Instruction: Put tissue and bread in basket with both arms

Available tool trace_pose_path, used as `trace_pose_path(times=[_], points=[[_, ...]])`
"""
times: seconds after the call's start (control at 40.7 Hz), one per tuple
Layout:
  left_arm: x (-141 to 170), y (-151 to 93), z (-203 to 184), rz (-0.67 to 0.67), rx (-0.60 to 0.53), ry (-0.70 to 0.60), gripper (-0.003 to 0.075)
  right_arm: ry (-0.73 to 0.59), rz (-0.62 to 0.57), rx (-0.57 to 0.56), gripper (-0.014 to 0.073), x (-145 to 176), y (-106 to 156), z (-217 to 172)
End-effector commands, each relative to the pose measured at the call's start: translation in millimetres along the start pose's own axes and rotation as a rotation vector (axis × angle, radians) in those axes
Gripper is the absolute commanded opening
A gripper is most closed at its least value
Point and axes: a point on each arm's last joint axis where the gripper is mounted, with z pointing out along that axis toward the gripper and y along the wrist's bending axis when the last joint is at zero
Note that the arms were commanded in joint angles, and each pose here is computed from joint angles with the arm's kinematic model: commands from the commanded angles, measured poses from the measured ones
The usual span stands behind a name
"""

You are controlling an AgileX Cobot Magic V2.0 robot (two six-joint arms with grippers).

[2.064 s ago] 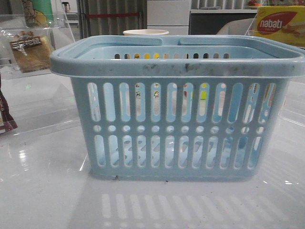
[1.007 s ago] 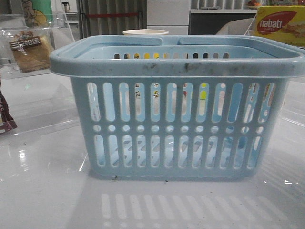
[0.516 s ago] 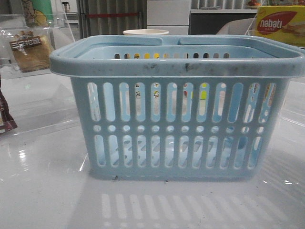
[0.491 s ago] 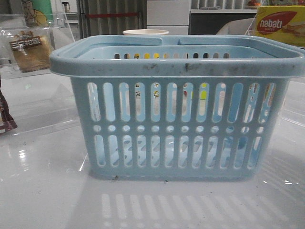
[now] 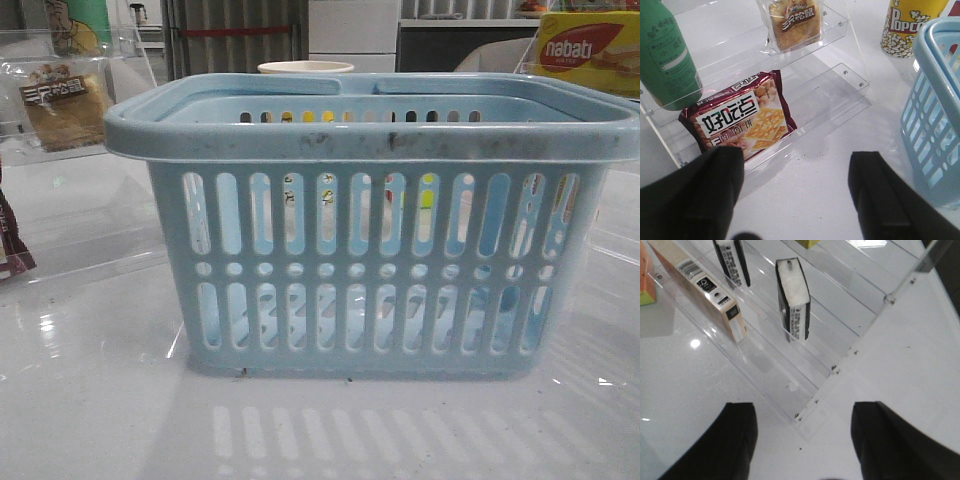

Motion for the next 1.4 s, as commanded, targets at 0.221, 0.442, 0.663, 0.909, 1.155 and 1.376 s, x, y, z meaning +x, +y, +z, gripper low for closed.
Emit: trace_pose_path(times=[0.221,0.442,0.663,0.909,1.155,1.376], points=[[-16,0,-6,-0.005,0.001,-0.107,0.0509,-0.071,0.021,-0.009,0.0510,-45,0,46],[-16,0,-6,-0.005,0.001,-0.107,0.0509,-0.063,0.021,-0.009,0.0510,-55,1,79],[-16,0,-6,-0.005,0.001,-0.107,0.0509,-0.062,0.021,-0.009,0.0510,-57,1,107],[-16,0,-6,-0.005,0.001,-0.107,0.0509,-0.097,0.021,-0.010,0.0477,-56,1,123],[-16,0,-6,-0.005,0.001,-0.107,0.0509,-0.102,0.060,-0.028,0.0235,-58,3,118],[-16,0,-6,-0.005,0.001,-0.107,0.0509,-0.130,0.090,-0.054,0.0217,-67,8,91]])
